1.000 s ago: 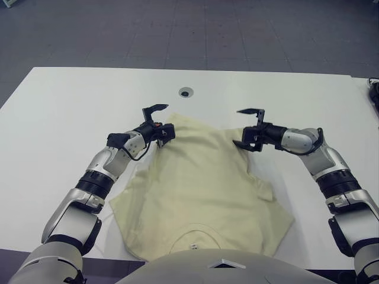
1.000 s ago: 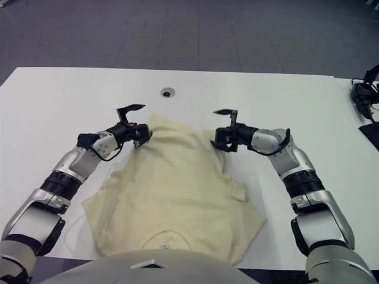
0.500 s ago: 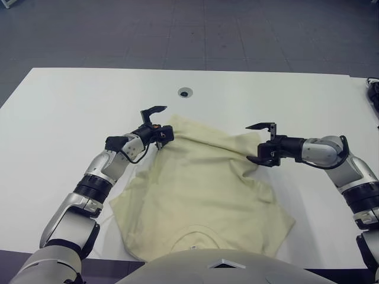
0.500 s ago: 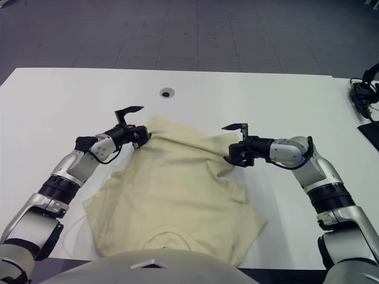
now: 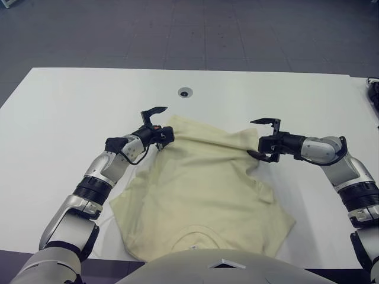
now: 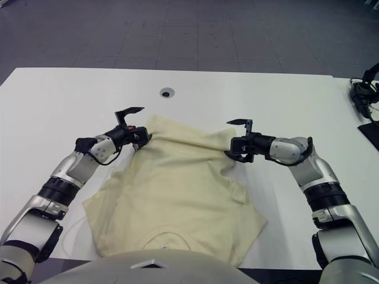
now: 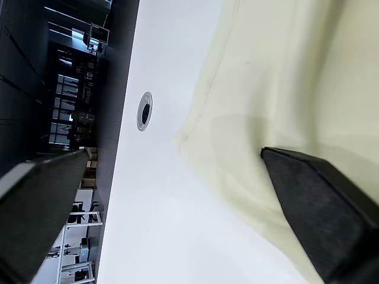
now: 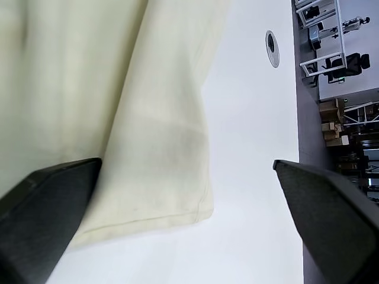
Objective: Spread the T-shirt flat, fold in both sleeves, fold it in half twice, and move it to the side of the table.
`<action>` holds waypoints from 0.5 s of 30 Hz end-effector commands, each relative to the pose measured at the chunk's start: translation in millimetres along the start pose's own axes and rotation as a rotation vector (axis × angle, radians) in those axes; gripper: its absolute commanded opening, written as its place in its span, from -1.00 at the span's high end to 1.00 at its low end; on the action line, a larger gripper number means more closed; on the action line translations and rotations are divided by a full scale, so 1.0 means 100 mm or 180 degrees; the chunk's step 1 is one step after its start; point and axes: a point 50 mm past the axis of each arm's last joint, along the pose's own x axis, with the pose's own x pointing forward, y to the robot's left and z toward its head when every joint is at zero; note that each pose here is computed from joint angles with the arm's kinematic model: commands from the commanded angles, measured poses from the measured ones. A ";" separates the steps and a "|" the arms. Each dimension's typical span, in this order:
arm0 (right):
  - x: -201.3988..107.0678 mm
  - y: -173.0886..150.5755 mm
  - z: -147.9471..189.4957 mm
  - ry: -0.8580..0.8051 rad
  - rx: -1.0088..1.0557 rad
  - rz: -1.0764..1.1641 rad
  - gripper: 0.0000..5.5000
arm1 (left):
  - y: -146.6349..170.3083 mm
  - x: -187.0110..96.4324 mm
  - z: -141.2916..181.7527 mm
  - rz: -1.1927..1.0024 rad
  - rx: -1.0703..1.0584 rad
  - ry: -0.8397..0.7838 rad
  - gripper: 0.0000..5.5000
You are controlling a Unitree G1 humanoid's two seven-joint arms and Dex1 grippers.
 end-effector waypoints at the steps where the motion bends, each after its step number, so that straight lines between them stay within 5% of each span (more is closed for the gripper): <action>1: 0.03 -0.03 -0.06 0.0067 0.0146 0.0006 -0.96 | -0.18 0.05 -0.06 -0.0262 -0.0043 0.0156 -0.96; 15: 0.12 -0.37 -0.19 0.0151 0.0554 -0.0364 -0.96 | -0.01 0.18 -0.32 0.0210 -0.0230 0.0827 -0.96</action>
